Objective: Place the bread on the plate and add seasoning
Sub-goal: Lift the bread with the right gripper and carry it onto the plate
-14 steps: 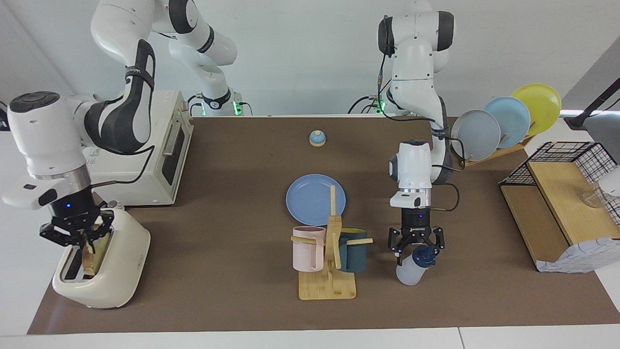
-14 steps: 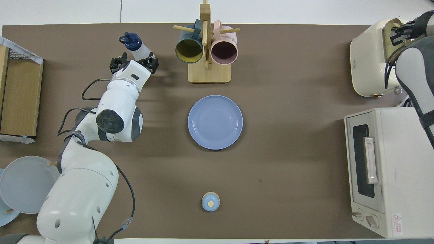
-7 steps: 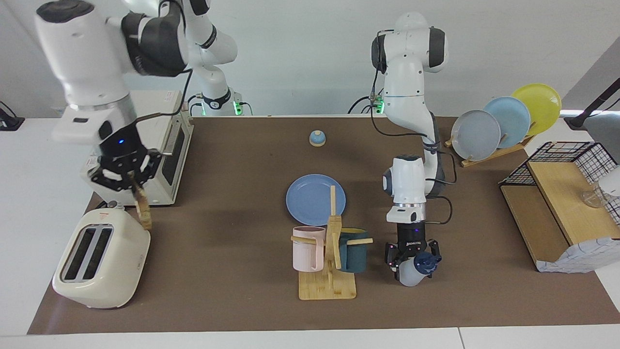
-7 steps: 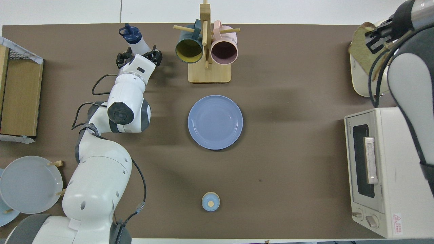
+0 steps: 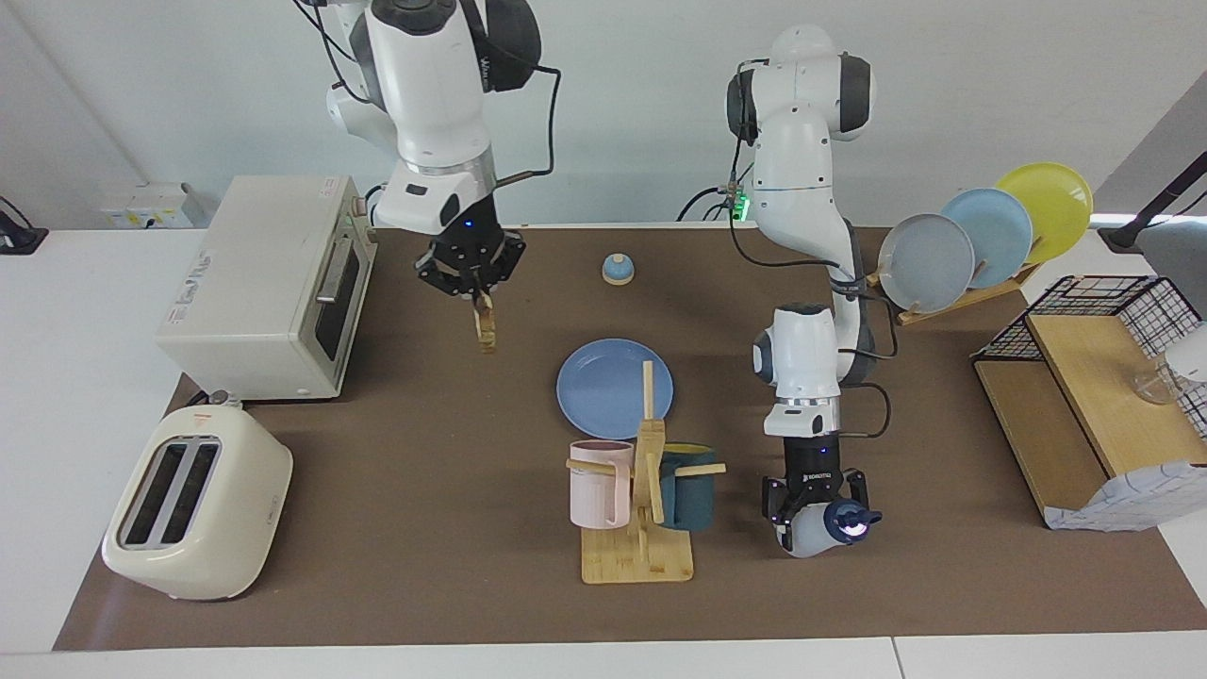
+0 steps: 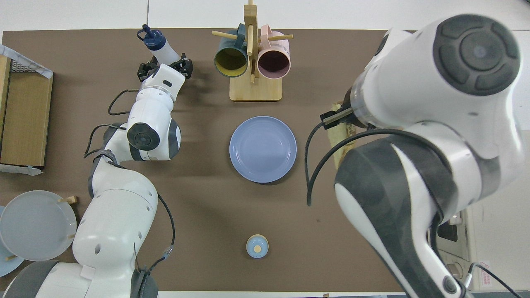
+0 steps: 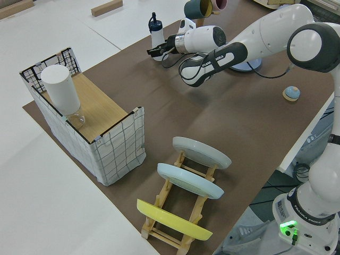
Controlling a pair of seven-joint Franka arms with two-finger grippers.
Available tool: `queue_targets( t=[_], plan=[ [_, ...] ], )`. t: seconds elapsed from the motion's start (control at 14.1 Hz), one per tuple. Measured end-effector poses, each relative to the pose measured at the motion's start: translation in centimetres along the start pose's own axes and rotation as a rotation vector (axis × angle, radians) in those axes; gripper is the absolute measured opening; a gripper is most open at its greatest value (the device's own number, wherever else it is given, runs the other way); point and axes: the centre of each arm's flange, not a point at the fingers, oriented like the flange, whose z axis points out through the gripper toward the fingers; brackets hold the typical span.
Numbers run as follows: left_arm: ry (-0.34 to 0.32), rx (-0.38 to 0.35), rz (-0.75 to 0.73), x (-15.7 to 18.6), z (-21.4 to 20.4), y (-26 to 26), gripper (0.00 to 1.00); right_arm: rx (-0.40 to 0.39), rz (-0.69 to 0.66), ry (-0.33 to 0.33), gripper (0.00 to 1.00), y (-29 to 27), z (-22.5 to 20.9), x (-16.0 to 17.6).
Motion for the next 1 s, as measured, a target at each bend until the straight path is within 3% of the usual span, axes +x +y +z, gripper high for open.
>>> queue_targets(
  t=[0.14,0.21,0.5,0.64,1.0],
  plan=[
    [0.000,-0.002,0.001,0.0,0.0,0.1,0.60,0.065,0.054,0.034,0.08,-1.3,3.0,-1.5],
    [0.000,-0.002,0.002,0.0,0.0,0.2,0.56,0.094,0.073,0.053,0.08,-1.4,4.6,-2.0],
    [0.001,-0.002,0.002,-0.1,0.0,0.2,0.56,0.143,0.124,0.134,0.08,-6.8,9.1,-2.3],
    [0.003,-0.001,0.001,0.1,-0.1,0.1,0.48,0.158,0.126,0.169,0.08,-9.2,11.3,-1.9],
    [0.021,-0.001,-0.007,1.5,-0.7,-0.3,0.47,0.173,0.116,0.236,0.08,-11.0,15.0,-1.2]
  ],
)
